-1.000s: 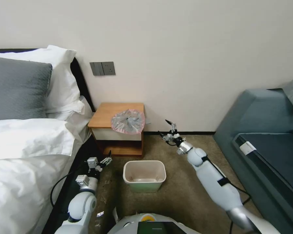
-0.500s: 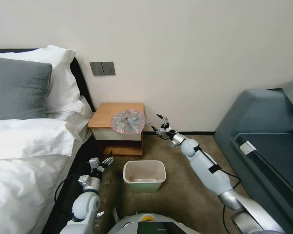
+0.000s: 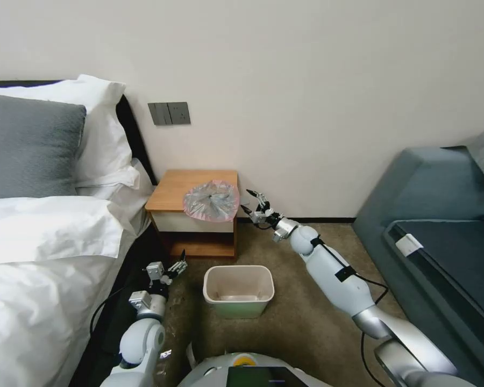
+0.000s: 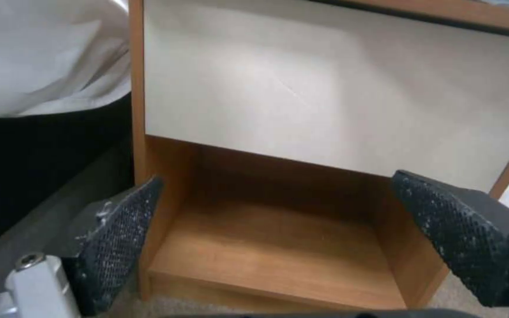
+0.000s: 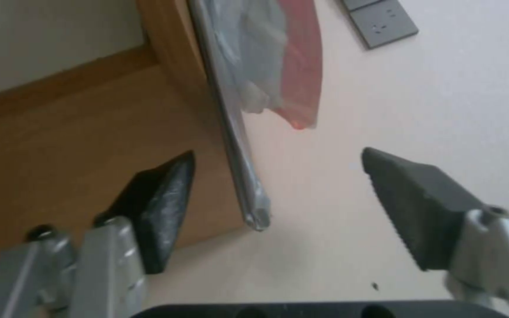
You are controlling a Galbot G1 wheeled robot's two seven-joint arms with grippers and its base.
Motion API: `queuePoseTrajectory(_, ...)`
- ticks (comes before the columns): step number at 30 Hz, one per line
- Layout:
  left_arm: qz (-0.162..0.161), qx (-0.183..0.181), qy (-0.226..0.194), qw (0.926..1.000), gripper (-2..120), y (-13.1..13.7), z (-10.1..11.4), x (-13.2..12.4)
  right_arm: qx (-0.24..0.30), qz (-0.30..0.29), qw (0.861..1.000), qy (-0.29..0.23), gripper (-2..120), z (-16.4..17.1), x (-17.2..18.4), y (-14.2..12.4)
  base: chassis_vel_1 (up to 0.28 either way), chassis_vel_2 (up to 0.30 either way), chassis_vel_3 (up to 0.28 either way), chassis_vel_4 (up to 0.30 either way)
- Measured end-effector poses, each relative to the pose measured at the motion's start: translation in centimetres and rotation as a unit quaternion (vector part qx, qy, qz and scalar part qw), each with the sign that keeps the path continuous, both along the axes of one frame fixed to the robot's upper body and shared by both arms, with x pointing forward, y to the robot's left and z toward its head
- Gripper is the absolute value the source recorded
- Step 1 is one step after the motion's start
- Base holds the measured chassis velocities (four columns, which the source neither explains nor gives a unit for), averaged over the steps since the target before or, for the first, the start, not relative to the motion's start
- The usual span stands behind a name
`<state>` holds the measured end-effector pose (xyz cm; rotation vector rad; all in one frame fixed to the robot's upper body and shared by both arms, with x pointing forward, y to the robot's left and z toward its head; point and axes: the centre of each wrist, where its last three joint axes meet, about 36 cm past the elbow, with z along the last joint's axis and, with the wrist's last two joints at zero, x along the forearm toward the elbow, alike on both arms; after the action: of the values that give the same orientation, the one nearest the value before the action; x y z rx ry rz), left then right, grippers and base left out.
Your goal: Pick up the garbage bag from the table and place it over the trash can.
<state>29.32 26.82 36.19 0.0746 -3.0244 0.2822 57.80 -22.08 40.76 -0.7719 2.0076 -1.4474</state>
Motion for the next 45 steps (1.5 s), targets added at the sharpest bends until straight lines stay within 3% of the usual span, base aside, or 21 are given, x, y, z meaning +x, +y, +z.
queuePoseTrajectory(4,0.000,0.000,-0.001,1.0000,99,0.0,0.0,0.0,-0.001,0.003,1.000,0.002,63,-0.1,-0.1,0.2,0.000,0.000,0.000,0.000)
queuePoseTrajectory(7,0.001,0.000,-0.003,1.0000,99,0.0,0.2,0.1,-0.002,0.006,1.000,0.007,44,-0.5,-0.2,0.6,0.000,0.000,0.000,0.000)
queuePoseTrajectory(21,0.002,0.002,-0.004,1.0000,99,0.1,0.4,0.0,-0.003,0.010,1.000,0.010,0,-0.6,-0.2,0.9,0.000,0.000,0.000,0.000)
queuePoseTrajectory(33,0.014,0.005,-0.010,0.9998,99,0.9,0.6,0.4,0.009,0.007,1.000,0.010,0,0.0,-1.4,0.9,0.000,0.000,0.000,0.000)
queuePoseTrajectory(45,0.043,0.008,-0.015,0.9989,99,2.6,0.4,1.7,0.082,-0.012,0.996,0.042,0,0.9,-9.4,1.0,0.000,0.000,0.000,0.000)
